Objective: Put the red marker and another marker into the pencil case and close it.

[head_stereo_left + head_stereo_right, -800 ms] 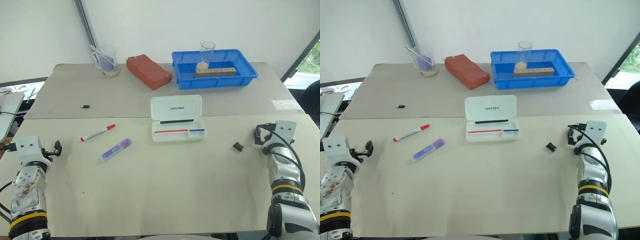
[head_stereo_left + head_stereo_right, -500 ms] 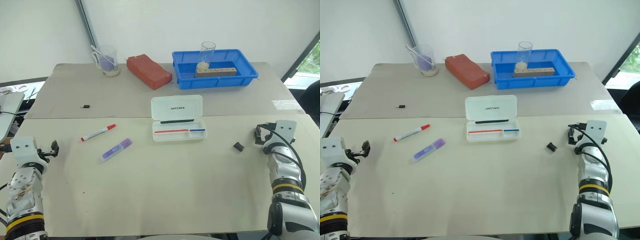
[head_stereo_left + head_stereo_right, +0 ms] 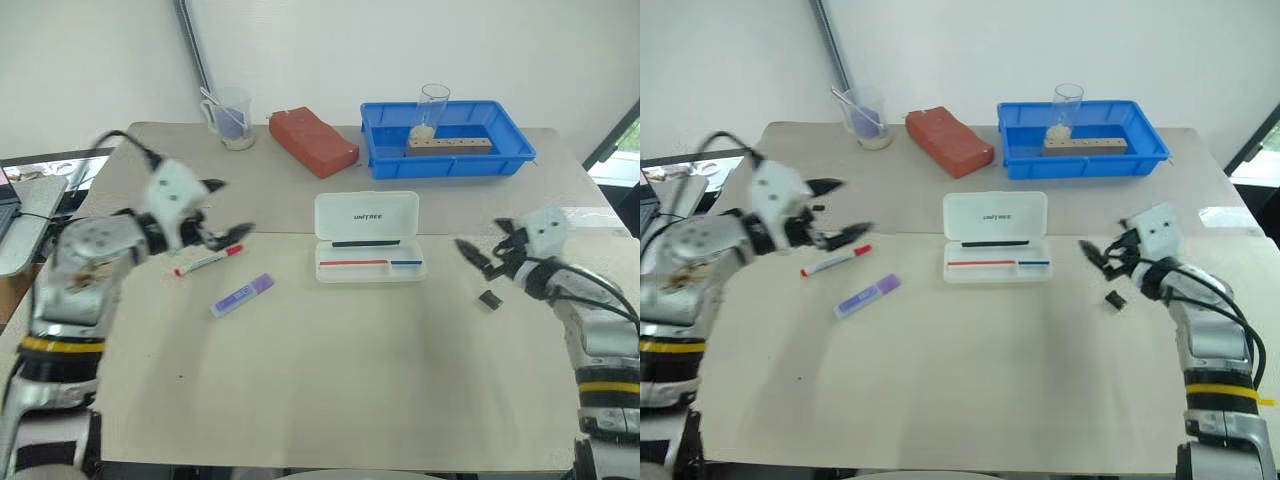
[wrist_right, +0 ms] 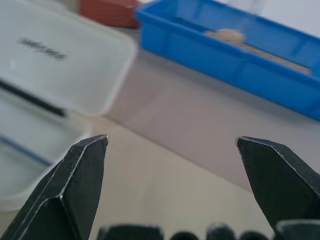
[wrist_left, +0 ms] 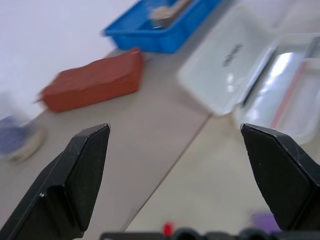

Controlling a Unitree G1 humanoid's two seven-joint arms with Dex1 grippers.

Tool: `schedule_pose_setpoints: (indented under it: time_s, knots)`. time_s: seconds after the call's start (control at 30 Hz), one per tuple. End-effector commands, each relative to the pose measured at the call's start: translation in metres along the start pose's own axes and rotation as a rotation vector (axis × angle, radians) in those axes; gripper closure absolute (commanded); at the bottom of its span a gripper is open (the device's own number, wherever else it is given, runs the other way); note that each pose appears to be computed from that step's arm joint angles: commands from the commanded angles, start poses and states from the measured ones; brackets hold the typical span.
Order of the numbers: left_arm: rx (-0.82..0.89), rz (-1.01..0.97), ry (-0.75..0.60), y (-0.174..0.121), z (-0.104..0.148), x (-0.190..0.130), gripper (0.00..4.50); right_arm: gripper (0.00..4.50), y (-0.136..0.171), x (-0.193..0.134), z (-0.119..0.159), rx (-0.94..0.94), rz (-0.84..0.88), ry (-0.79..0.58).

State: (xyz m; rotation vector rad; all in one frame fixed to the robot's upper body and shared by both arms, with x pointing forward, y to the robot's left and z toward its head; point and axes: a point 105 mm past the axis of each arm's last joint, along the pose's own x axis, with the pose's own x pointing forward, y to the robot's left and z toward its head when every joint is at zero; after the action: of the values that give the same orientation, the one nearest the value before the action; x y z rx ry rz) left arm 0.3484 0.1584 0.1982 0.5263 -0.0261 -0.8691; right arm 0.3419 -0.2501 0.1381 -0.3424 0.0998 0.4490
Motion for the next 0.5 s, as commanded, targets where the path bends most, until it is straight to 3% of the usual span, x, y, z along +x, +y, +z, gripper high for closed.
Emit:
schedule_pose_setpoints:
  time_s: [0.03, 0.13, 0.3, 0.5]
  knots:
    - [0.056, -0.184, -0.075, -0.028, 0.018, 0.039, 0.06, 0.00, 0.035, -0.011, 0.032, -0.035, 0.151, -0.056]
    - [0.063, -0.333, -0.125, -0.061, 0.023, 0.069, 0.06, 0.00, 0.063, -0.020, 0.035, -0.031, 0.232, -0.045]
    - [0.112, -0.508, -0.097, -0.103, 0.006, 0.093, 0.06, 0.00, 0.083, -0.022, 0.040, 0.001, 0.216, -0.051]
    - [0.167, -0.585, -0.038, -0.122, -0.017, 0.106, 0.06, 0.00, 0.103, -0.023, 0.047, 0.018, 0.248, -0.054]
